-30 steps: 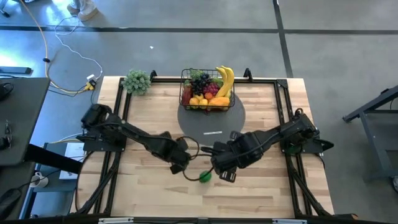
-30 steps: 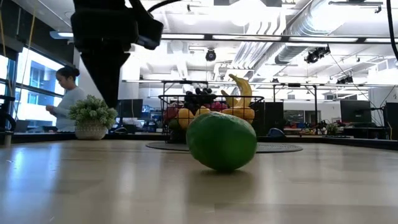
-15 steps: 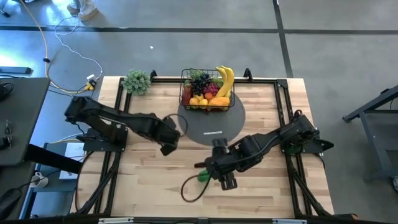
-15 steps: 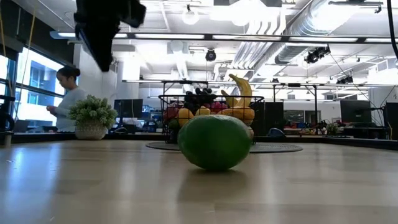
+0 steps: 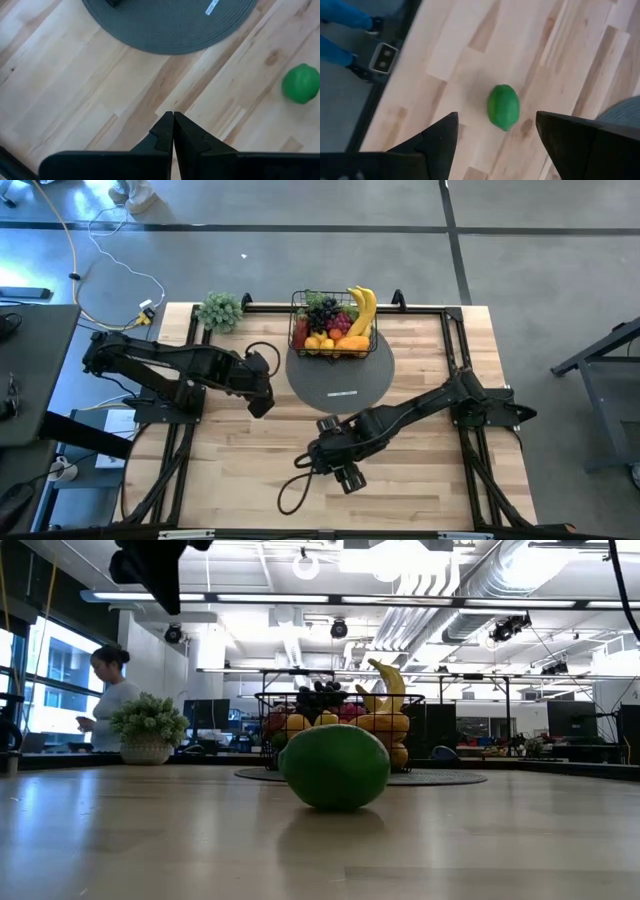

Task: Build produce basket
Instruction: Put the lime into the wire basket

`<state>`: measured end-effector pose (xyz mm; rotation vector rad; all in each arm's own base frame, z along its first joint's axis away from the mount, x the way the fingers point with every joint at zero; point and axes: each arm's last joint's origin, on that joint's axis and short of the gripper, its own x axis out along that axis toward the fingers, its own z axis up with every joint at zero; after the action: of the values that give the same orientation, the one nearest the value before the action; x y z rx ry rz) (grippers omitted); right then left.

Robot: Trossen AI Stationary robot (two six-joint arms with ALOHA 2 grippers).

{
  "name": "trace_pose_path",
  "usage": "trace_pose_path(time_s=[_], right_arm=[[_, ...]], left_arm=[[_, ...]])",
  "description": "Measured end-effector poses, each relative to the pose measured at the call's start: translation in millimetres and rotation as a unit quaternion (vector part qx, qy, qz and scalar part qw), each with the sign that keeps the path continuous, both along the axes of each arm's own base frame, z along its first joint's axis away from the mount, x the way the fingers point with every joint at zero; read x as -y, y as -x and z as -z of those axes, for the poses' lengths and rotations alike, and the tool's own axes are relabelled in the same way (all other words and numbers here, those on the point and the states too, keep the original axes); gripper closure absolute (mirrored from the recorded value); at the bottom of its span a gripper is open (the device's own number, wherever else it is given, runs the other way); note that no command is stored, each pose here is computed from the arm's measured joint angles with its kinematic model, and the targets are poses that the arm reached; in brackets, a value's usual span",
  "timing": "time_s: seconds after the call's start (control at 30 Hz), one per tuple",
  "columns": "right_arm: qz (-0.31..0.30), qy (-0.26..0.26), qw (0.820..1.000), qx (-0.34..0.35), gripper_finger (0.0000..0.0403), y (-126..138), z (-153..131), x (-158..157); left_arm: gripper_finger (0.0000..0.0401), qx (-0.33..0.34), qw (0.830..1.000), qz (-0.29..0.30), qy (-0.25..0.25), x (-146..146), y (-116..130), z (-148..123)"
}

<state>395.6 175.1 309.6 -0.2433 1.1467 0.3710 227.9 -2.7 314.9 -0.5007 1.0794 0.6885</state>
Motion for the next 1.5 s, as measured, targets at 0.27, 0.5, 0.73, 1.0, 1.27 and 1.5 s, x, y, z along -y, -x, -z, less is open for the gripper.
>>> trace_pose_path(time_s=[0.27,0.5,0.73,1.0,1.27,1.5], right_arm=[[0.048,0.007,0.997,-0.066,0.0153,-21.6,49.9,-1.1],[0.071,0.036,0.992,-0.101,0.0153,-33.4,88.9,-4.3],[0.108,0.056,0.986,-0.116,0.0153,-42.3,111.9,2.4],[0.119,0.033,0.981,-0.147,0.0153,-50.1,133.4,8.3],[0.158,0.018,0.975,-0.158,0.0163,-56.2,140.0,20.4],[0.198,-0.023,0.964,-0.175,0.0252,-59.9,140.2,29.5]], left_arm=[[0.0398,0.003,1.000,-0.008,0.006,-0.3,7.3,-4.2],[0.0364,-0.001,1.000,-0.001,0.004,-0.2,6.9,-3.6],[0.0307,-0.012,0.999,0.032,0.012,0.8,7.3,-3.2],[0.0268,-0.068,0.996,0.060,0.006,0.5,16.4,-0.8],[0.0272,-0.118,0.991,0.062,-0.008,-0.7,25.6,0.4],[0.0286,-0.107,0.989,0.106,0.000,-0.1,36.9,-7.8]])
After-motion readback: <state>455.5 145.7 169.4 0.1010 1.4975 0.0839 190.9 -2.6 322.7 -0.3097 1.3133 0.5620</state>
